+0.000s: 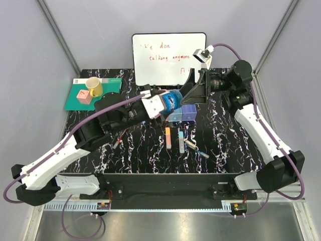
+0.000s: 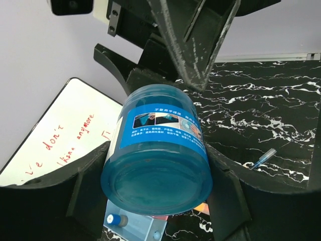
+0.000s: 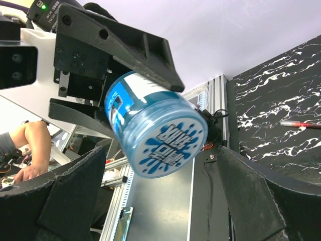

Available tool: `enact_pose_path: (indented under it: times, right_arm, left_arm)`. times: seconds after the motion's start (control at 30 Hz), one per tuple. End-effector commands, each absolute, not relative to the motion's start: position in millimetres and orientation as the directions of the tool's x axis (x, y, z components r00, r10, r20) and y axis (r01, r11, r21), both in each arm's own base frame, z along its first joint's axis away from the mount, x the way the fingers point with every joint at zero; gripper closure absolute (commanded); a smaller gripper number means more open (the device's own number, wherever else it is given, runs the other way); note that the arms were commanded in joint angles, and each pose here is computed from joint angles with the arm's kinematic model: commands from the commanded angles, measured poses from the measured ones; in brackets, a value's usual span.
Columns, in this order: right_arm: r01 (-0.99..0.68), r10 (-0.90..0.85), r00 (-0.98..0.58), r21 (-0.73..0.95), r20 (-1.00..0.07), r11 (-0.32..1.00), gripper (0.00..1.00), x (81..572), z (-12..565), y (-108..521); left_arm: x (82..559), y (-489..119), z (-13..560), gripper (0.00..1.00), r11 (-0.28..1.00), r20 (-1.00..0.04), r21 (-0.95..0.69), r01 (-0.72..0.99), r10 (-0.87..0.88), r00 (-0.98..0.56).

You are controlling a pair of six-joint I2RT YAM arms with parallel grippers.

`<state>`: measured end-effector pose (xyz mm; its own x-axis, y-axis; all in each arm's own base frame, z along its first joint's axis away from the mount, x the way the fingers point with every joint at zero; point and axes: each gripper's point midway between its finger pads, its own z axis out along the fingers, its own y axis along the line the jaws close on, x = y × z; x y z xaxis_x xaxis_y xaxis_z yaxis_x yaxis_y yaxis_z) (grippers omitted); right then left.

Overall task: Sort the stationery into containers
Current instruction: Pick up the stationery from the center of the board.

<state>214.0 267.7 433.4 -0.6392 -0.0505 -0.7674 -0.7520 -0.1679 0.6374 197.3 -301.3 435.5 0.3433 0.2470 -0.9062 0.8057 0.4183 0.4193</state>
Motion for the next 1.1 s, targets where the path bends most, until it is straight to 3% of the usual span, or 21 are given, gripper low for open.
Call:
enact_pose_path:
  times: [0.0,0.53,0.67,0.7,0.77,0.8,0.83,1.0,1.07]
  right_arm:
    - [-0.785,-0.046,-0.594,0.591,-0.804,-0.187,0.00,209.2,441.7,265.1]
    - [-0.797,-0.028,-0.580,0.574,-0.814,-0.189,0.03,210.4,450.7,265.3]
    - [-0.800,-0.026,-0.575,0.569,-0.818,-0.192,0.27,208.3,454.0,265.0]
    - [-0.800,-0.022,-0.576,0.569,-0.817,-0.191,0.40,208.1,454.9,264.5]
    - [-0.801,-0.016,-0.576,0.568,-0.818,-0.189,0.55,206.8,457.3,264.0]
    - [-0.800,-0.014,-0.578,0.570,-0.816,-0.188,0.75,206.8,457.4,264.1]
    - [-0.800,-0.013,-0.579,0.570,-0.815,-0.187,0.77,206.3,458.5,263.9]
    - [-0.803,-0.008,-0.575,0.566,-0.818,-0.187,0.63,203.1,460.6,262.8]
    - [-0.804,-0.012,-0.572,0.564,-0.820,-0.189,0.35,203.4,458.6,262.8]
  left_arm:
    - [185.5,-293.7,504.4,1.00,0.482,-0.890,0.429,0.764,0.081,0.448]
    - [183.8,-316.5,498.4,1.00,0.449,-0.885,0.436,0.780,0.060,0.461]
    - [184.0,-320.0,497.1,1.00,0.444,-0.884,0.442,0.780,0.064,0.464]
    - [184.0,-320.9,496.3,1.00,0.442,-0.882,0.445,0.779,0.066,0.466]
    - [185.5,-321.4,494.1,1.00,0.443,-0.881,0.449,0.776,0.074,0.468]
    - [186.1,-321.8,493.6,1.00,0.443,-0.880,0.452,0.774,0.077,0.469]
    - [185.6,-321.4,493.4,1.00,0.444,-0.879,0.453,0.773,0.077,0.471]
    - [186.6,-322.4,495.2,1.00,0.447,-0.877,0.455,0.770,0.074,0.476]
    - [185.9,-323.3,497.4,1.00,0.448,-0.878,0.451,0.772,0.069,0.473]
